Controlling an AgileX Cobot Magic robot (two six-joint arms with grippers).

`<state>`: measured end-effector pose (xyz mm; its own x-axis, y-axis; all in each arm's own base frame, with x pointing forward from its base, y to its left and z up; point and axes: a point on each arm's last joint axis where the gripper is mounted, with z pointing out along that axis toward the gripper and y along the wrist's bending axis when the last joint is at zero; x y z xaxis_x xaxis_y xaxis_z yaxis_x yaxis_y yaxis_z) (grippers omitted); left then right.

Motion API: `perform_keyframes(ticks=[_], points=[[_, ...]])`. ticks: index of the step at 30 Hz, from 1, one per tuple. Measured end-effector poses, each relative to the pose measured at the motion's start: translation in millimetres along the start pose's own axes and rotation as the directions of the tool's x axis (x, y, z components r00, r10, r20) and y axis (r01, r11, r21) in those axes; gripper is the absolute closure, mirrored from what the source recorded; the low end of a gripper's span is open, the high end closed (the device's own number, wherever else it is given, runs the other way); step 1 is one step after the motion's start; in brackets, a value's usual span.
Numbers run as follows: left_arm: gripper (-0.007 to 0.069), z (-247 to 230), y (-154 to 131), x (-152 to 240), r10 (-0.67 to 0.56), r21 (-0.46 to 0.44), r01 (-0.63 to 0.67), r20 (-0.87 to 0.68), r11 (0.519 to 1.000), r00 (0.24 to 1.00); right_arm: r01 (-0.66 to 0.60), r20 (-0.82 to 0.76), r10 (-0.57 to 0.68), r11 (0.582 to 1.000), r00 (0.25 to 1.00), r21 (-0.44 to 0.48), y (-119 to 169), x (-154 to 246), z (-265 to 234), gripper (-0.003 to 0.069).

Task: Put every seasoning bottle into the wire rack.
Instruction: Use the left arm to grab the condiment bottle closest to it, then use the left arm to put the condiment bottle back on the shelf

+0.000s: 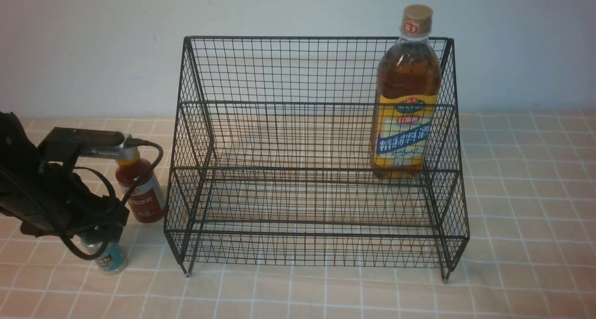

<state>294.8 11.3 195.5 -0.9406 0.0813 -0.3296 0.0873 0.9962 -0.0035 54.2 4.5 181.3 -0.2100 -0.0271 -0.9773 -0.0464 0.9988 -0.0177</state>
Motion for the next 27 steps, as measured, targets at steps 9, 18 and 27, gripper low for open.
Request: perform_keyframes(ticks=[9,18,27], points=[[0.0286,-35.6,1.2,-1.9,0.044,-0.019,-0.045,-0.062,0.999,0.997,0.0,0.0,0.0,1.0,1.0,0.0,0.0,0.0,0.0,0.0673],[0.0286,-152.5,-14.6,-2.3,0.041,-0.035,-0.037,0.146,0.999,0.988,0.0,0.0,0.0,1.0,1.0,0.0,0.0,0.0,0.0,0.0673],[0.0286,-176.7,-92.6,0.5,0.115,0.112,-0.146,0.241,0.983,0.964,-0.006,0.0,0.006,1.0,1.0,0.0,0.0,0.0,0.0,0.0673]])
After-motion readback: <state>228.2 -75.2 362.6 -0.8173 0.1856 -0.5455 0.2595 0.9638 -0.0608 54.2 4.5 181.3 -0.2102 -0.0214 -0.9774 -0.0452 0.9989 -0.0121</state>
